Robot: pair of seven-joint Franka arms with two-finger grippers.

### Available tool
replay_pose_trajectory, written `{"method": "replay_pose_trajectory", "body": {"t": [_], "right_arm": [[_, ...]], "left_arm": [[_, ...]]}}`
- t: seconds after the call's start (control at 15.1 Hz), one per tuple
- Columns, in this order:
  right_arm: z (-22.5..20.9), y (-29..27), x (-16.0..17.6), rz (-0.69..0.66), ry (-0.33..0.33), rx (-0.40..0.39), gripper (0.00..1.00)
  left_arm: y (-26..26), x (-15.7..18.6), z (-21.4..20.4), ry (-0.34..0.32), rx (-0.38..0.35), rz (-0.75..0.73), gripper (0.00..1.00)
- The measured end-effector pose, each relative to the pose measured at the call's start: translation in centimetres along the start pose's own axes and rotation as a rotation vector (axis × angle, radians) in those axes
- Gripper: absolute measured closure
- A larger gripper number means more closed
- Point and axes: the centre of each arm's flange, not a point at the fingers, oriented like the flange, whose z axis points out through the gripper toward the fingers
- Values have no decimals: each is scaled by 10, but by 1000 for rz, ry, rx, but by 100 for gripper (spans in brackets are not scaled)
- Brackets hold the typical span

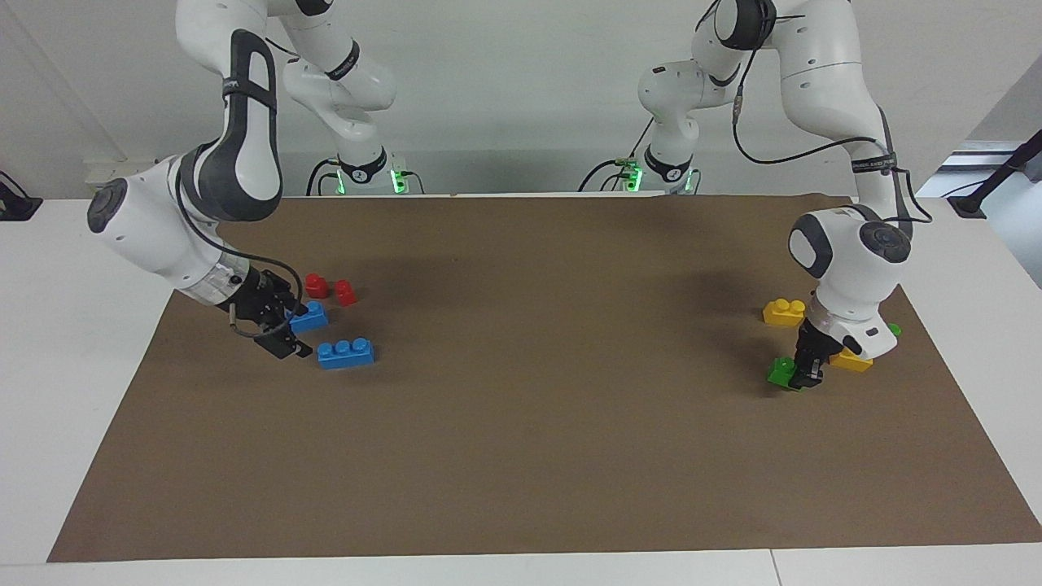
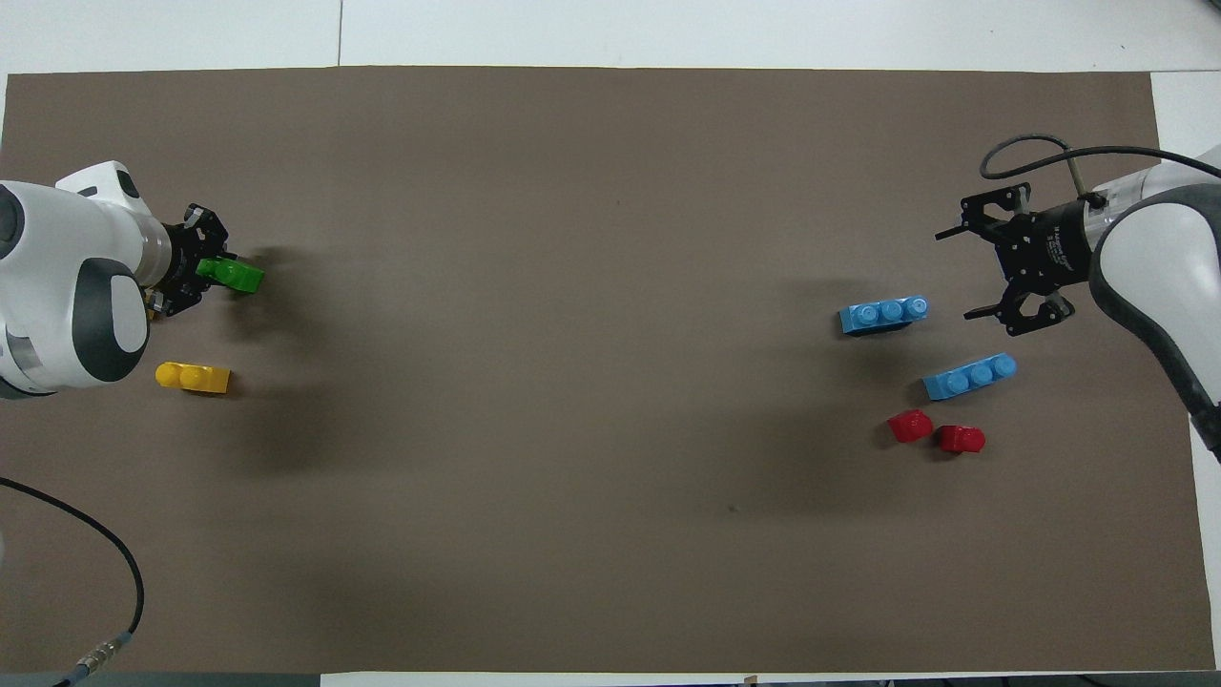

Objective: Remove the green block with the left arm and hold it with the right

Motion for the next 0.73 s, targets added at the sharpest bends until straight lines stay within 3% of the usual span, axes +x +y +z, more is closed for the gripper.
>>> {"method": "replay_pose_trajectory", "body": {"t": [0.46,0.73], "right_arm": [[-96,2,-53,-629,171,-140,0],[-130,7,-116,-912,211,-198,0]], "left_arm": [[20,2,-17,-2,-6,20,0],[43,-5,-52,18,-1,87,0]]}}
